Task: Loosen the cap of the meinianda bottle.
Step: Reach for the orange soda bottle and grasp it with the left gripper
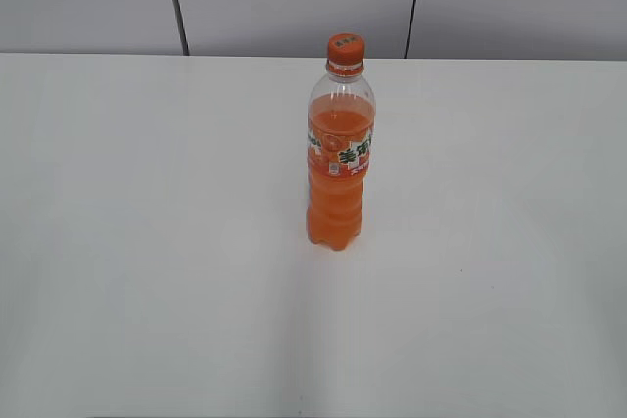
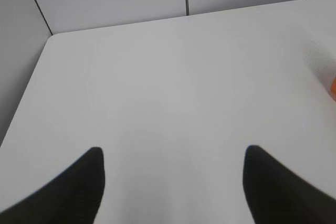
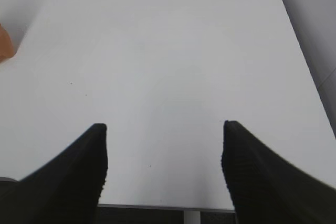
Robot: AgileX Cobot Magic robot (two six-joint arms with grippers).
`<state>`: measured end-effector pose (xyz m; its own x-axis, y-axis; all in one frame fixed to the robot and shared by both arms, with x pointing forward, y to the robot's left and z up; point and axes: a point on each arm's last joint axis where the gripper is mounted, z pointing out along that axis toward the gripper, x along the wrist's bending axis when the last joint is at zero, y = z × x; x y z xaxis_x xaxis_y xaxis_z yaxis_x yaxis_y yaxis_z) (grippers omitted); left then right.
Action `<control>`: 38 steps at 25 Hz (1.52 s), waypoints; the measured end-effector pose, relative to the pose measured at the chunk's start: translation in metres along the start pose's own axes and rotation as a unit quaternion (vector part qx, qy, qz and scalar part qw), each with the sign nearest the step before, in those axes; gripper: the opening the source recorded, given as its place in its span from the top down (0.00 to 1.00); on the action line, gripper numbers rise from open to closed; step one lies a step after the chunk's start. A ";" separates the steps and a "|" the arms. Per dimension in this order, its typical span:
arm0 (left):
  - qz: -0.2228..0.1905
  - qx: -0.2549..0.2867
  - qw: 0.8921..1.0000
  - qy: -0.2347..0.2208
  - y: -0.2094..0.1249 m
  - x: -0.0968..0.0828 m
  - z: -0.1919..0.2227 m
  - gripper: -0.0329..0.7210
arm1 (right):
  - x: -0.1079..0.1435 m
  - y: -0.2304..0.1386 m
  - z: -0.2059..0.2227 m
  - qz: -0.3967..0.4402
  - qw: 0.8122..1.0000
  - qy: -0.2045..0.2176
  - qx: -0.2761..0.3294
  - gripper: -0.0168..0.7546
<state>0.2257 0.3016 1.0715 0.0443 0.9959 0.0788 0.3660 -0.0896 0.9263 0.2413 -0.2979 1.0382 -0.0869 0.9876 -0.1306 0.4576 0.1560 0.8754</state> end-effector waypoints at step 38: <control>0.000 0.000 1.000 0.000 0.000 0.000 0.000 0.29 | 0.000 0.000 0.000 0.000 1.000 0.000 0.000 0.31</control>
<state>0.2257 0.3016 1.0715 0.0443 0.9959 0.0788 0.3660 -0.0896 0.9263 0.2413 -0.2979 1.0382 -0.0869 0.9876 -0.1306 0.4576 0.1560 0.8754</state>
